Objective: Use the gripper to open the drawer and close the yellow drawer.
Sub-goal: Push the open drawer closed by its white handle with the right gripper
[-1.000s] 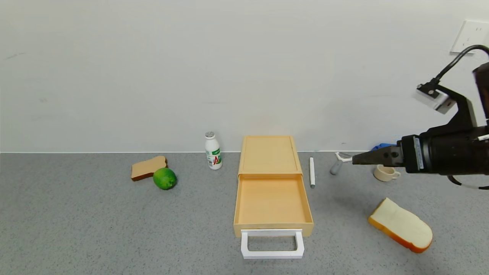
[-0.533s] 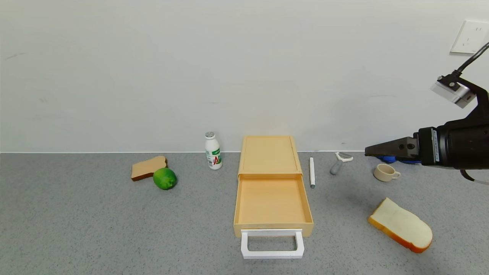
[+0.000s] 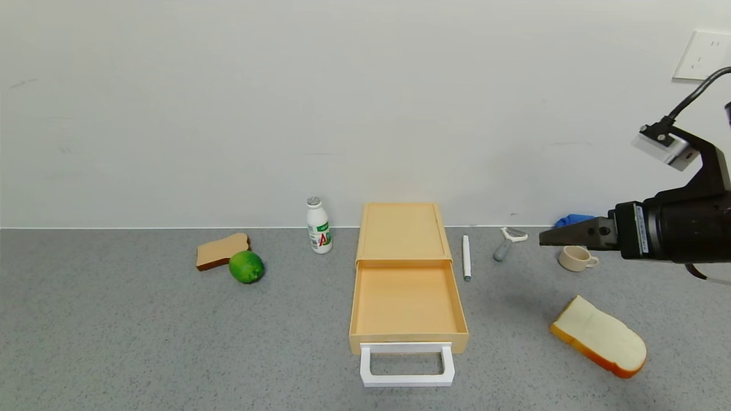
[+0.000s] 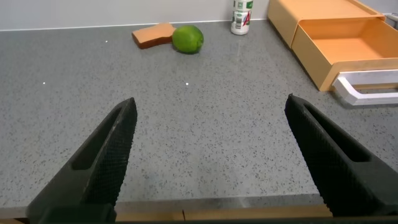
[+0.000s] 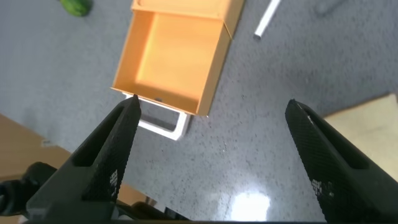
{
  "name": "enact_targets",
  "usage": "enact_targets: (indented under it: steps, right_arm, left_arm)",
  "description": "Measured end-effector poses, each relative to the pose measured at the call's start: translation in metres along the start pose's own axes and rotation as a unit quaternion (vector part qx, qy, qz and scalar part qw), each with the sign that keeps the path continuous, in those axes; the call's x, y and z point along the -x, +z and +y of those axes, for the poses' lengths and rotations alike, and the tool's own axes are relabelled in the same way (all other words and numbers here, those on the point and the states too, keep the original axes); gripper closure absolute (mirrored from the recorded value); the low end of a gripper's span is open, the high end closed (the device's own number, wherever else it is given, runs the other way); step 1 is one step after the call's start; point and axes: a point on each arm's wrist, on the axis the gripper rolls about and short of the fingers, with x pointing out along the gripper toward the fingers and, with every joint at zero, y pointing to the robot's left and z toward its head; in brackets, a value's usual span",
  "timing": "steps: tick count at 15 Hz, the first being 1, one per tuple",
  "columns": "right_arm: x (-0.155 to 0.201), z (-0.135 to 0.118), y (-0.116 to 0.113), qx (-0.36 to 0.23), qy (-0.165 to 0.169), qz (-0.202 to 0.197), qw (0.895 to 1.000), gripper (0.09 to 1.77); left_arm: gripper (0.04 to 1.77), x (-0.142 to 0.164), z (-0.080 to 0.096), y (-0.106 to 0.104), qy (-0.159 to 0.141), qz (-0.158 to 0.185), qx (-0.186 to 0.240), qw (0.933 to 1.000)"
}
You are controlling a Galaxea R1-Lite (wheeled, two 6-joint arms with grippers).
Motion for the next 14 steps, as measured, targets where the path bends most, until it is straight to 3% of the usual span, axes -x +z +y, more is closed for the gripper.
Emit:
enact_targets:
  steps: [2, 8, 14]
  right_arm:
    - [-0.009, 0.012, -0.006, 0.001, -0.031, 0.018, 0.999, 0.15]
    - [-0.064, 0.071, -0.030, 0.012, -0.075, 0.066, 0.995, 0.15]
    - [-0.128, 0.132, -0.070, 0.051, -0.094, 0.111, 0.988, 0.15]
  left_arm:
    - [0.09, 0.000, 0.000, 0.000, 0.000, 0.000, 0.000, 1.0000]
    - [0.09, 0.000, 0.000, 0.000, 0.000, 0.000, 0.000, 1.0000]
    - [0.09, 0.000, 0.000, 0.000, 0.000, 0.000, 0.000, 1.0000]
